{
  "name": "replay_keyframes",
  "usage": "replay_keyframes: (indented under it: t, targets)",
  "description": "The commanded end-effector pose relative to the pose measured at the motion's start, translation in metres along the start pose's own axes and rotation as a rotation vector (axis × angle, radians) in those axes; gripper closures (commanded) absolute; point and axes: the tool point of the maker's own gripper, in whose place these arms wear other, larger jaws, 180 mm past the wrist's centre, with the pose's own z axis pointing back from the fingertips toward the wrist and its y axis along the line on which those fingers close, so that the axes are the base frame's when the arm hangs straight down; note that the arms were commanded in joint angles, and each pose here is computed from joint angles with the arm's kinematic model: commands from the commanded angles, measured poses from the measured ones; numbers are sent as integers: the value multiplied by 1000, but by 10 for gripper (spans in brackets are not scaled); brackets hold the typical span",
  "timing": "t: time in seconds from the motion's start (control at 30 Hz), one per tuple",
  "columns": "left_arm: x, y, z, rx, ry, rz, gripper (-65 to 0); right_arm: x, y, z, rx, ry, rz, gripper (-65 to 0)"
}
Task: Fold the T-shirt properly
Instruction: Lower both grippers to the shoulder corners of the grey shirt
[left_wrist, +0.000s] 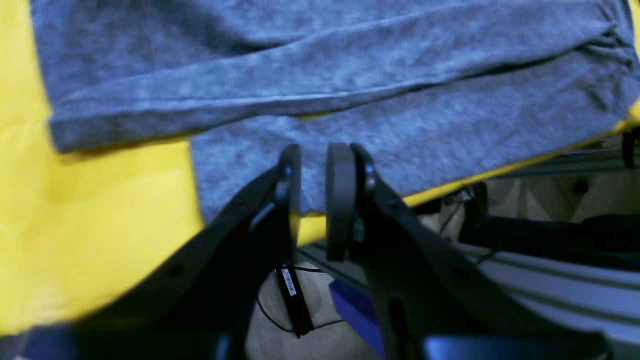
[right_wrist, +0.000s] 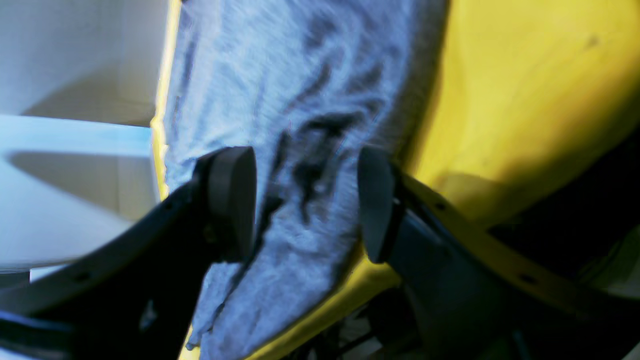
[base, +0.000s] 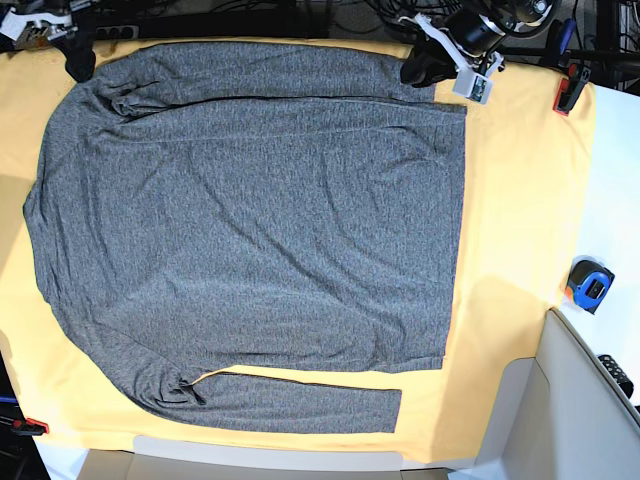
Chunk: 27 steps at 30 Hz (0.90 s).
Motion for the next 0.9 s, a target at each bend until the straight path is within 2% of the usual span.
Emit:
replay_keyframes:
  t: [0.0, 0.2, 0.57, 0.87]
  targets:
    - [6, -2, 3, -8, -23, -2, -95, 2, -3, 3, -1, -7, -3, -325]
    - [4, 0, 2, -4, -19, -1, -95, -10, -23, -1, -28, 10, -76, -325]
    - [4, -1, 2, -6, -19, 0, -95, -10, -21, -6, -16, 6, -80, -325]
    - [4, -1, 2, -5, -20, 0, -95, -36, -8, -28, 24, 101, -76, -325]
